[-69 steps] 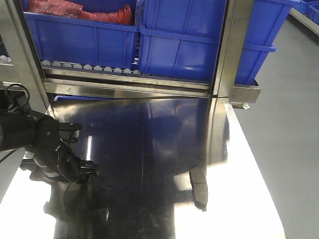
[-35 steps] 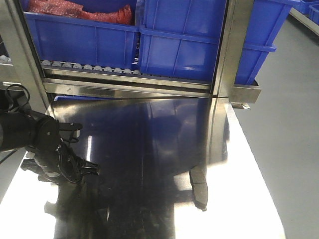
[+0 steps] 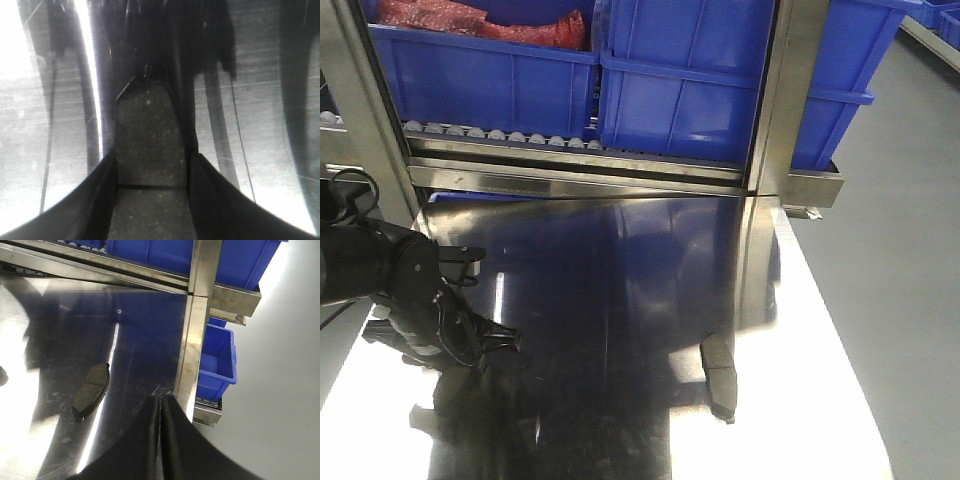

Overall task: Move and align brake pads A on conveyor
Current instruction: 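Close the left gripper on the pad and lift it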

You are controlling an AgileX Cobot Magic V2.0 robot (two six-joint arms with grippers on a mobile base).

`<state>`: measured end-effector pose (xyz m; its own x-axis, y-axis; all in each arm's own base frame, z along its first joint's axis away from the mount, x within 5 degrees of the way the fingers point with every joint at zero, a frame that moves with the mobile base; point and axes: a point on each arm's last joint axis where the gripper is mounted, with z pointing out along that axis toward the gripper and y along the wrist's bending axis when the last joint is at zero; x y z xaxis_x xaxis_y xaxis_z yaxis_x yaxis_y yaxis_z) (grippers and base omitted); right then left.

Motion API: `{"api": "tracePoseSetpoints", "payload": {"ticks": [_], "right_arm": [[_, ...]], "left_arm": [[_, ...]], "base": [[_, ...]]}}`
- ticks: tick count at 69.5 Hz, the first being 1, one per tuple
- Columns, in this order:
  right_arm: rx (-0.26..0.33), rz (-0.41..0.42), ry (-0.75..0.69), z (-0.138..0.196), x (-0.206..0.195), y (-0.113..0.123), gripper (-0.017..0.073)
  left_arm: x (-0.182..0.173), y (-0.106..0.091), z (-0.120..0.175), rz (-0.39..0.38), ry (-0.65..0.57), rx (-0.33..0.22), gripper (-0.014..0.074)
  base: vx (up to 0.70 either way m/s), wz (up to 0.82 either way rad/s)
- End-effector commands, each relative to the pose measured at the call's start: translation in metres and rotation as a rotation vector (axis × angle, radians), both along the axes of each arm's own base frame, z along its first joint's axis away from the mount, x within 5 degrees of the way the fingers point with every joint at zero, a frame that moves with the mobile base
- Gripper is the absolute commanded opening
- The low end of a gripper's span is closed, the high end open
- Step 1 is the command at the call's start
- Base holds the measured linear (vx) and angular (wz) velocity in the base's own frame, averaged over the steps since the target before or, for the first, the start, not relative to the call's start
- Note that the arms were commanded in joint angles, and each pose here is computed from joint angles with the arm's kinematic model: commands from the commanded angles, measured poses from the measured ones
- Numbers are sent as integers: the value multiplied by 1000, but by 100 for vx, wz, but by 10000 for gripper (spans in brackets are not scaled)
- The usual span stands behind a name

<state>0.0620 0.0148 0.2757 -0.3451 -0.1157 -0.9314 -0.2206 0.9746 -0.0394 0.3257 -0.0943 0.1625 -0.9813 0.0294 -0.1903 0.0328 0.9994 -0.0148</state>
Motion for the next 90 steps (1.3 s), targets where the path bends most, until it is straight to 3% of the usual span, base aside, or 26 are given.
{"api": "tracePoseSetpoints", "payload": {"ticks": [1, 44, 70, 90], "right_arm": [[9, -7, -86, 14, 2, 0, -7], [9, -7, -86, 14, 2, 0, -7], [9, -7, -86, 14, 2, 0, -7], [9, -7, -86, 14, 2, 0, -7]], "left_arm": [[1, -2, 25, 4, -99, -39, -6], [-66, 18, 85, -2, -351, -116, -3], [-140, 42, 118, -28, -605, -159, 1], [-191, 61, 130, -66, -781, -132, 1]], "base": [[0, 0], [0, 0], [0, 0], [0, 0]]}}
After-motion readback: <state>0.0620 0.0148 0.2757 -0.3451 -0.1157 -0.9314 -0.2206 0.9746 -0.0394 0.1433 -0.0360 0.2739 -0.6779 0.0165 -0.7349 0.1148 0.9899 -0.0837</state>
